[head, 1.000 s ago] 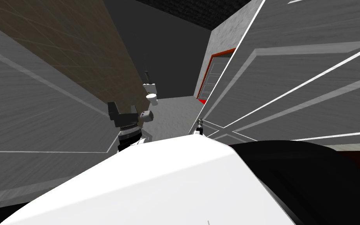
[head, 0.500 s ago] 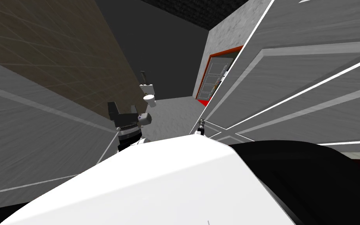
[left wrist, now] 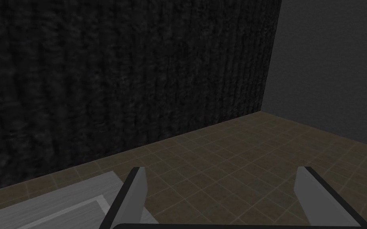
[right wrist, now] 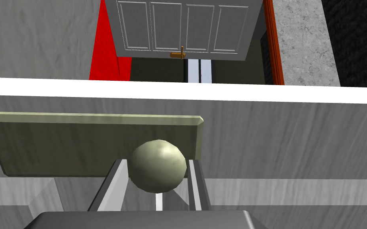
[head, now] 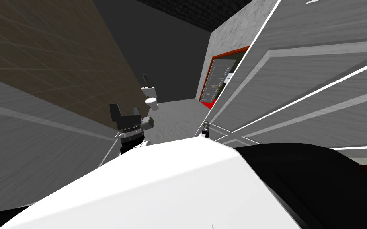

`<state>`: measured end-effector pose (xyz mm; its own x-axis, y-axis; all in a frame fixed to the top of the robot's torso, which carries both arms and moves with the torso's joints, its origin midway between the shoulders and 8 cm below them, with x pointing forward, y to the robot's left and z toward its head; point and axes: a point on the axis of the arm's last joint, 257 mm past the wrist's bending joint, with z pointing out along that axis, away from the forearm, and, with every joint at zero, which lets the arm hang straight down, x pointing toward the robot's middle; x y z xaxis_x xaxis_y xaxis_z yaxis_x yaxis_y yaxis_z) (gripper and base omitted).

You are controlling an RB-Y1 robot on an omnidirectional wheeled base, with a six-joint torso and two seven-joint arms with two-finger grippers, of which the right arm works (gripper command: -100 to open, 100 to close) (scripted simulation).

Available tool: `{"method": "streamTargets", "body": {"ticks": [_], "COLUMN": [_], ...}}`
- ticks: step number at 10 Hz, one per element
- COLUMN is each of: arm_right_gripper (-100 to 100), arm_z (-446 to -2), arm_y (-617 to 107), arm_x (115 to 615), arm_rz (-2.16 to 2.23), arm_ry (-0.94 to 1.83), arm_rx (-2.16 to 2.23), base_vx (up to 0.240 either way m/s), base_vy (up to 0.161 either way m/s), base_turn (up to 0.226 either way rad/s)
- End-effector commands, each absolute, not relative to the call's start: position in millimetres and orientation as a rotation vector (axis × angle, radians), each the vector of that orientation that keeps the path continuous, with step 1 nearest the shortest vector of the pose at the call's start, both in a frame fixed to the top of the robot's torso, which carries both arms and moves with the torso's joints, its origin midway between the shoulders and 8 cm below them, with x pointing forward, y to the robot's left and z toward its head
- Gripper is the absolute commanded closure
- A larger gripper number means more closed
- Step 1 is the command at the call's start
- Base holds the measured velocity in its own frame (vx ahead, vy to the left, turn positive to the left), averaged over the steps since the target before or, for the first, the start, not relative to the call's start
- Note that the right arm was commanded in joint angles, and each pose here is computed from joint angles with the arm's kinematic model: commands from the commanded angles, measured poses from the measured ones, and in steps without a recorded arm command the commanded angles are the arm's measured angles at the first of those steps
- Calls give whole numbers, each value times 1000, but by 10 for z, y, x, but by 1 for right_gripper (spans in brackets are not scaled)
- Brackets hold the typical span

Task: Push the door open

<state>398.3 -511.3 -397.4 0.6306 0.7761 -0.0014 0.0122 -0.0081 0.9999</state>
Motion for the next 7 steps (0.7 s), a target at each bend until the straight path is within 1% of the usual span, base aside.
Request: {"method": "streamTargets", "body": {"ticks": [1,2,4,6,7], "arm_right_gripper": [100,100,100,100,100], "arm_z": [-3974,-3959,-3952,-3943,-3943], "arm_y": [-5113,-5218,-5319,-5439,-5439], "arm_x": [3983,3914,3840,3748,3748], "arm_rz": [689,668,645,617,617], "arm_ry": [701,677,652,622,622], "arm_rx": [1470,1473,1479,1486,1486], "base_vx": [67,123,211,207,135], "base_vy": [10,-26,-33,-86,-54], "base_turn": [-37,-31,-38,-22,-16]}}
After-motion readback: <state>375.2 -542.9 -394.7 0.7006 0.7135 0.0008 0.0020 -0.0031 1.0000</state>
